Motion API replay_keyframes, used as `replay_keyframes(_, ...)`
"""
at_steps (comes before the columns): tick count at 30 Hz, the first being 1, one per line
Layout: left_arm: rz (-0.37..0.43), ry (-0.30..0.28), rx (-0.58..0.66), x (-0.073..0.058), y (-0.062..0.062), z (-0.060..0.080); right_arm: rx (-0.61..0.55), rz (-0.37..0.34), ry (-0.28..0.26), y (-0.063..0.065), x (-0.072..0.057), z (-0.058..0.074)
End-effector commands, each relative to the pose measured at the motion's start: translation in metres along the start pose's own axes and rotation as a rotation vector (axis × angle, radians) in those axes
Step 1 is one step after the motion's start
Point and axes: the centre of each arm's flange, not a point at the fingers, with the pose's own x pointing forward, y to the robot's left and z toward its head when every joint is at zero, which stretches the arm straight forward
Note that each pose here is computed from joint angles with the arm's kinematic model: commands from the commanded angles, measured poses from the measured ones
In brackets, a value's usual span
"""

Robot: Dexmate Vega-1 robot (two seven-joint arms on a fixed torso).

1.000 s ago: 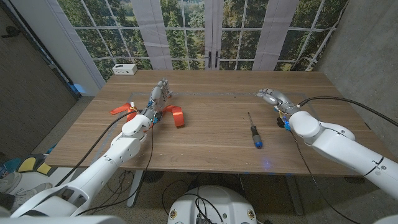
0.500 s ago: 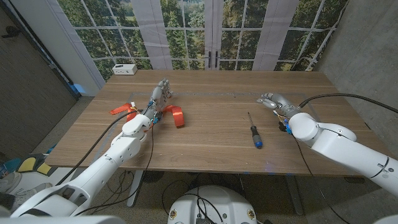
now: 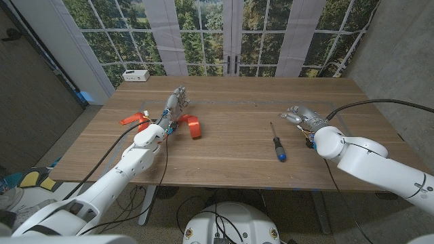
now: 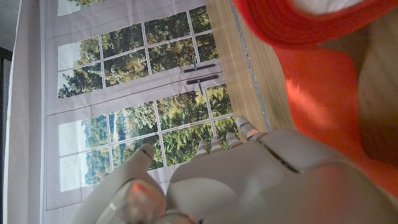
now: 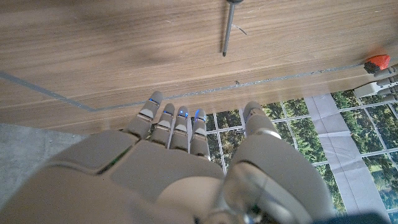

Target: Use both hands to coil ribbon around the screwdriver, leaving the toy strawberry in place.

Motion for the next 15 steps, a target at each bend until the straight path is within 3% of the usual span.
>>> replay_keyframes(1,-0.012,0.003,-0.003,0.003,0.0,-0.001,-0.072,0.007,0.05,0.004,-0.018,0.006)
replay_keyframes(15,-0.036,0.012,-0.005,0.008,-0.001,-0.004,-0.15,0.045,0.096,0.013,-0.031,0.011)
